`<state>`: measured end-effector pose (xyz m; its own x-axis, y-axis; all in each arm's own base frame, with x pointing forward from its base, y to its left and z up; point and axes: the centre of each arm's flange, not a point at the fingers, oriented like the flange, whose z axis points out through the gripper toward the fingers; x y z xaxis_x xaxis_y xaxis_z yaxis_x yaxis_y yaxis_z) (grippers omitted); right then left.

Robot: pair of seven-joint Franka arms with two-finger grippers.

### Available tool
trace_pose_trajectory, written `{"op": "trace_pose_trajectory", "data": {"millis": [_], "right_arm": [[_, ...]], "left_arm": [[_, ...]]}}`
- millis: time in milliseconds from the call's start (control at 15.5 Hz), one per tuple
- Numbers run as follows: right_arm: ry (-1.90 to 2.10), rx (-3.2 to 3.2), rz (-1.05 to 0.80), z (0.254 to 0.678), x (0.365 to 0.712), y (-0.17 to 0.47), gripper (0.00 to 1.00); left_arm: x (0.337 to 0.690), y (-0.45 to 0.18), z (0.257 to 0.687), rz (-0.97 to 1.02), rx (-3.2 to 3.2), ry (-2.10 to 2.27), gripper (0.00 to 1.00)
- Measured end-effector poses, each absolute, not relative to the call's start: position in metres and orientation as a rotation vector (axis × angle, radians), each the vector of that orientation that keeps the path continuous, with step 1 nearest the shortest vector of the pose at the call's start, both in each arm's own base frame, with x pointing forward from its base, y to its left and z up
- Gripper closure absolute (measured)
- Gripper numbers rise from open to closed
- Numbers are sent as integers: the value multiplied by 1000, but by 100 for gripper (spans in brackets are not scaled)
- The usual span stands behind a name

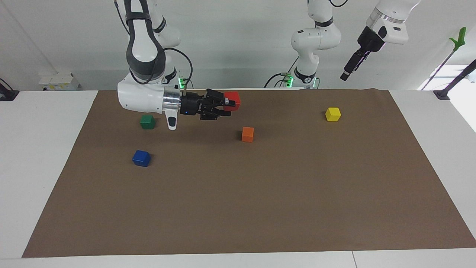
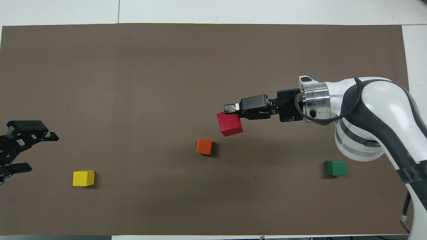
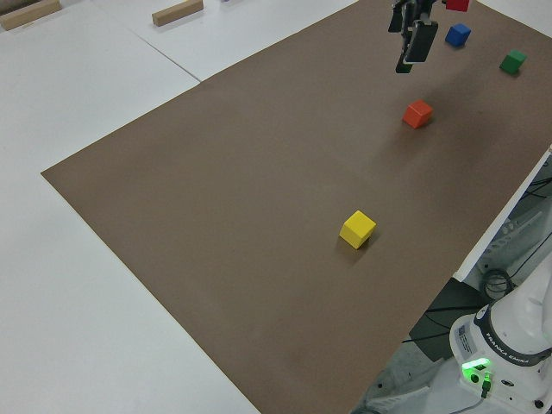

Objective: Transfer red block to right arm and stack on blue block
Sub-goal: 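Carry the red cube with the right gripper over the blue cube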

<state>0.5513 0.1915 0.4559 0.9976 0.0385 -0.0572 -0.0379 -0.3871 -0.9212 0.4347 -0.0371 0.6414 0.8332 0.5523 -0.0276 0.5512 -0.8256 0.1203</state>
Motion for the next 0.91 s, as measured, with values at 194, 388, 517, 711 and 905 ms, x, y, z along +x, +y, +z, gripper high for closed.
{"op": "trace_pose_trajectory", "data": {"millis": [194,388,517,711,905], "right_arm": [[-58,-2192,61,449,555,177,44],[-119,-2437,58,441,558,159,44],[-156,-2570,52,440,563,138,44],[-187,-2732,43,438,569,98,44],[-160,-2890,56,436,572,67,44]], "left_arm": [[448,-28,642,45,3048,585,0],[472,-21,652,1,3156,294,0],[487,-19,654,-15,3162,245,0],[519,-17,644,-69,3156,225,0],[534,-20,633,-137,3154,210,0]]}}
